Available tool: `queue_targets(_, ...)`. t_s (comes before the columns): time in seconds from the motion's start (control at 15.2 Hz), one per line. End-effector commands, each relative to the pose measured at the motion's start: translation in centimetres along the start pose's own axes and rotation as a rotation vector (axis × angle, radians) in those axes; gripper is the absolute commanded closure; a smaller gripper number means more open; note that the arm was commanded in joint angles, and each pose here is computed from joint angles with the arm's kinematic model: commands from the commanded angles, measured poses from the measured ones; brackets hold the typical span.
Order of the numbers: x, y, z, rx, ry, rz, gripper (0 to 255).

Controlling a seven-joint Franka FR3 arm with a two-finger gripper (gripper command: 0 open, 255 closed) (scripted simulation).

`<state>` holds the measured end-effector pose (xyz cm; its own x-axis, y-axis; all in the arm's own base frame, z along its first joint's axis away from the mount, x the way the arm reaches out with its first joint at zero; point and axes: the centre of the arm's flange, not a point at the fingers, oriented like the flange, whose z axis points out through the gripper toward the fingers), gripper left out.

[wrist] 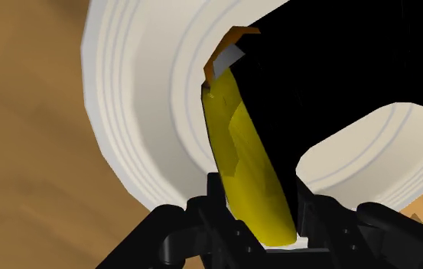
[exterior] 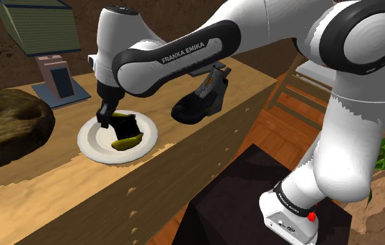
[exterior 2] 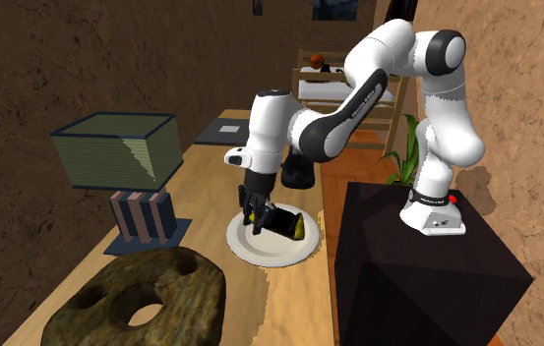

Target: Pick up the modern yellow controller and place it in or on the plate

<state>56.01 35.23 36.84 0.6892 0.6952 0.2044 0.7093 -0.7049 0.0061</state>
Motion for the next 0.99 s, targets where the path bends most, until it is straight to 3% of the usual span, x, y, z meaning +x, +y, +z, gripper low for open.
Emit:
queue_targets(0.0,0.0,0.1,0.4,0.000,0.000,0.000,255)
queue_targets(0.4,0.0,0.1,0.4,0.000,0.000,0.000,255)
queue_targets(0.46,0.0,0.1,0.4,0.000,0.000,0.000,0)
queue_targets(0.79,0.0,0.1,0.4,0.000,0.000,0.000,0)
queue_targets(0.92,0.0,0.1,-2.2,0.000,0.000,0.000,0)
